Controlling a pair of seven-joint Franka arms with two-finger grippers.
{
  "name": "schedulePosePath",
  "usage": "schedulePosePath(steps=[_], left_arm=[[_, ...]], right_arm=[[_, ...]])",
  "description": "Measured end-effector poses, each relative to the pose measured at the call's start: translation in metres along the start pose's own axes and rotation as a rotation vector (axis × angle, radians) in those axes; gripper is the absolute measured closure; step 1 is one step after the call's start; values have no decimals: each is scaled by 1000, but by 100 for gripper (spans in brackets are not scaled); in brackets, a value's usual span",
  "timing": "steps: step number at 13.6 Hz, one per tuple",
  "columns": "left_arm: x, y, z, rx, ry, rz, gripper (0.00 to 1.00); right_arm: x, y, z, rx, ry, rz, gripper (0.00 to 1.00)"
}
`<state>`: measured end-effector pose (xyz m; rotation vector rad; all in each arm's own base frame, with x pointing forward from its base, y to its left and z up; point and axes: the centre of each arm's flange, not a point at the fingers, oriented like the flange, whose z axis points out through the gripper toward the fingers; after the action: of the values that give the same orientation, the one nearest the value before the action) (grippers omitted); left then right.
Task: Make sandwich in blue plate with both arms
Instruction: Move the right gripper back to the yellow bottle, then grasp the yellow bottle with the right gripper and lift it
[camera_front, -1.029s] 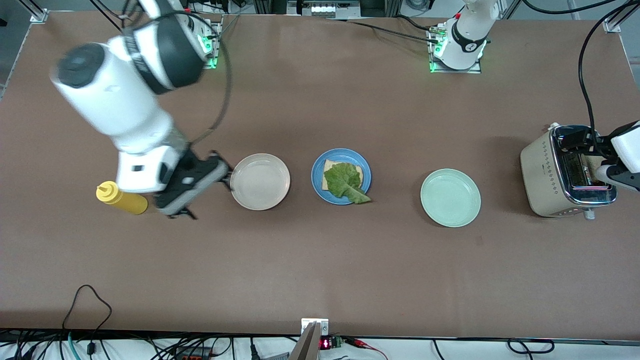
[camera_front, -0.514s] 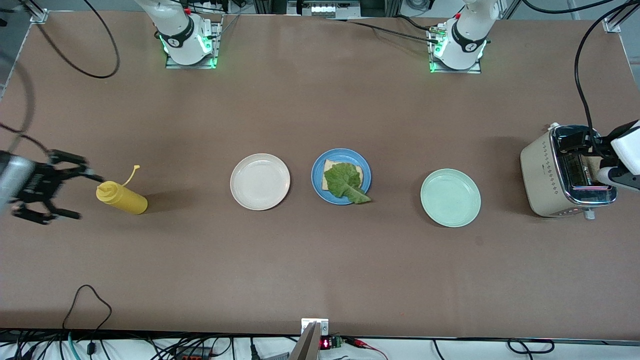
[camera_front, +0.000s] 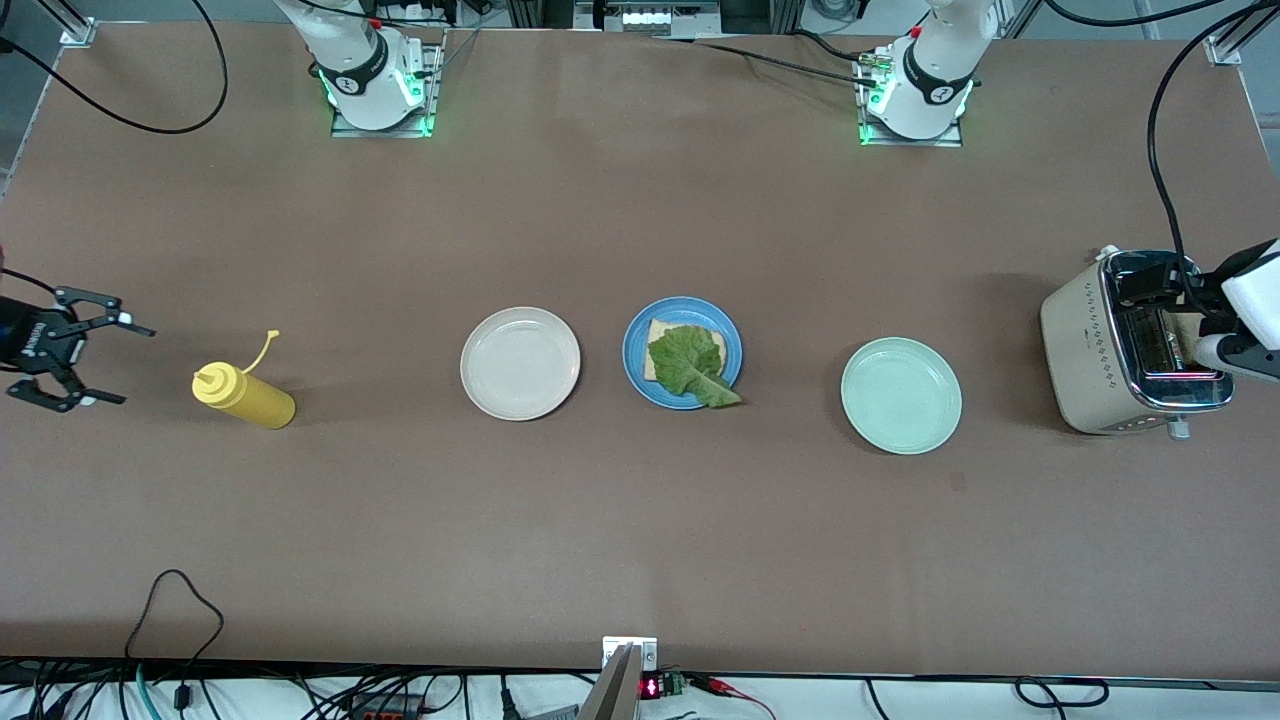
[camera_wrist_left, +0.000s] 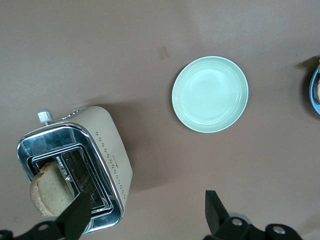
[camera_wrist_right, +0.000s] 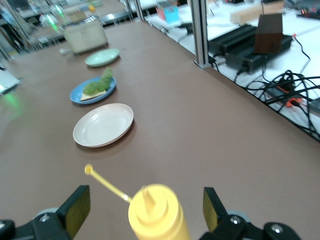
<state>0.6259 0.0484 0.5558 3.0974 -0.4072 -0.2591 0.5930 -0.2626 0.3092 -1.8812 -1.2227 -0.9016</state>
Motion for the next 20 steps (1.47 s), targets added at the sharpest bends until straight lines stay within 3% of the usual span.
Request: schedulePosePath(steps=[4,10,16,20], left_arm=[[0,0,0,0,0,-1,0],[0,0,0,0,-1,-1,0],[0,0,-1,0,-1,-2,0],[0,0,-1,0,0,-3,0]], right_arm=[[-92,11,35,6,139,-72,0],[-151,36,78,13,235,-153,0],[-176,38,123,60,360,-170,0],[-161,38,152,106,421,-189,0]])
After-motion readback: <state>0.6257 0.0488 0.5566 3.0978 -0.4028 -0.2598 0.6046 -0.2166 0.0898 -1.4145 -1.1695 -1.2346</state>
